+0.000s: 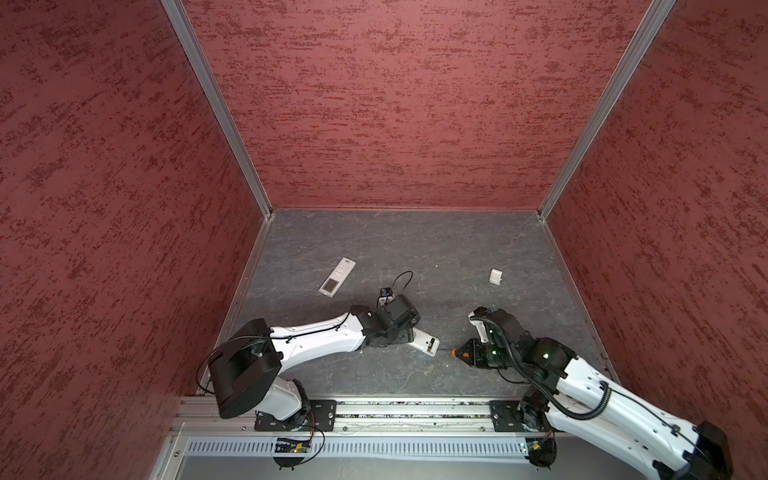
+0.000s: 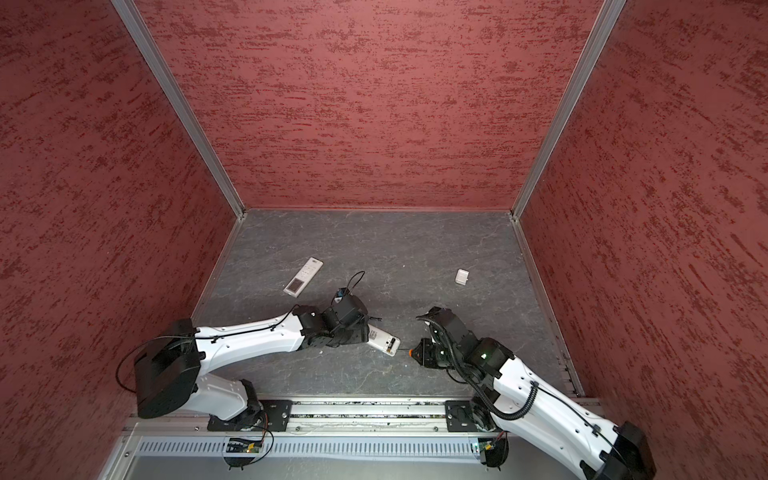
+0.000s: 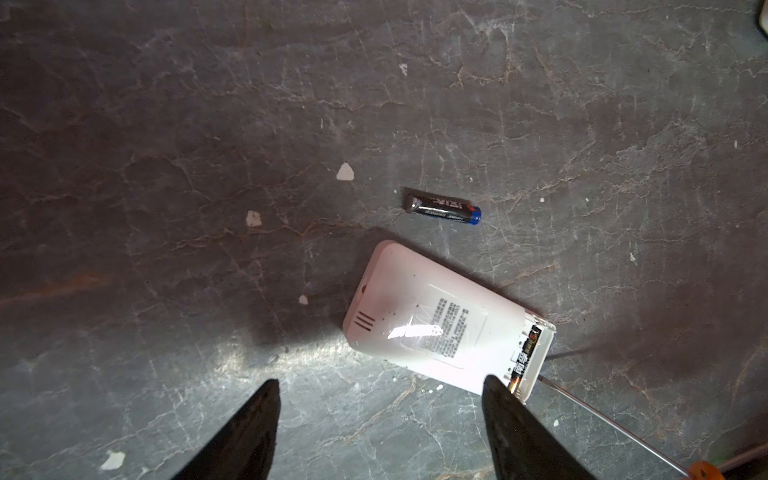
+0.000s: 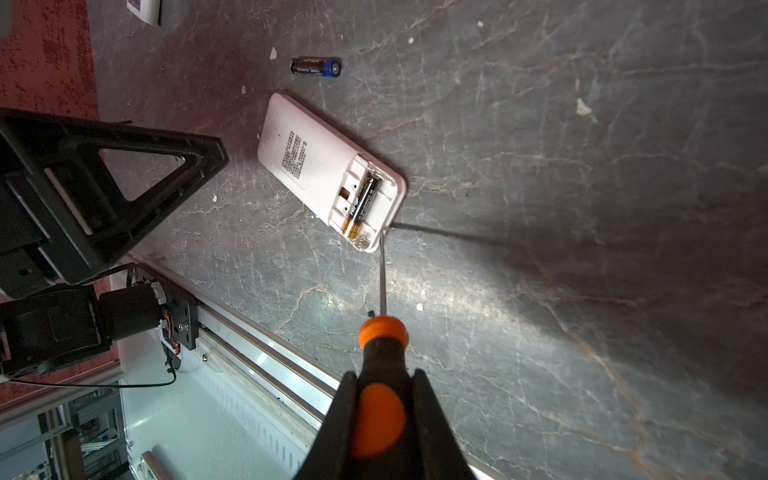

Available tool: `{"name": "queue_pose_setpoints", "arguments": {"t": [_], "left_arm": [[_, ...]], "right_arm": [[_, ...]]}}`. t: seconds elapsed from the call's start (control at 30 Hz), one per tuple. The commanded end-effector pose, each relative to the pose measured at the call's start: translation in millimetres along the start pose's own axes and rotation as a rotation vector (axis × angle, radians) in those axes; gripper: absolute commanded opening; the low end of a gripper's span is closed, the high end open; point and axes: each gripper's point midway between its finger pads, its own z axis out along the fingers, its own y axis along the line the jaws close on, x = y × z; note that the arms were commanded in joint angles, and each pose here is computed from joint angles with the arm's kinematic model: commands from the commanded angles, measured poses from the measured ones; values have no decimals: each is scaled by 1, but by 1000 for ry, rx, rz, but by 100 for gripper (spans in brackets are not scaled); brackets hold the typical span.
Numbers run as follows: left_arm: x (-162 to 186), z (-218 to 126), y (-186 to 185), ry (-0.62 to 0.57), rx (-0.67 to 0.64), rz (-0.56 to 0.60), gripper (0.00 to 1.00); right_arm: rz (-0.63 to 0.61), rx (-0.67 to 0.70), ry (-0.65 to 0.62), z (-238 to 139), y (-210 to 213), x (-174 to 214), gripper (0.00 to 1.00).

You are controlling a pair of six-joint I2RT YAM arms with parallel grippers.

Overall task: Unload the batteries from the remote control
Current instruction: 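Insert the screwdriver tip beside the gold battery with the right gripper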

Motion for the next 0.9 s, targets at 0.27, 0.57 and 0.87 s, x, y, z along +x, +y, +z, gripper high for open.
{"name": "queue_pose_setpoints", "arguments": {"t": [0.27, 0.57, 0.87], "left_arm": [[4, 9, 1, 22, 8, 8, 75], [4, 9, 7, 21, 2, -2, 75], [6, 12, 12, 27, 6, -19, 75]], "right_arm": [[-6, -42, -54, 1, 12, -13, 0], [-14, -52, -42, 12, 15, -16, 0], [-19, -73, -34, 20, 21, -19, 0]]}}
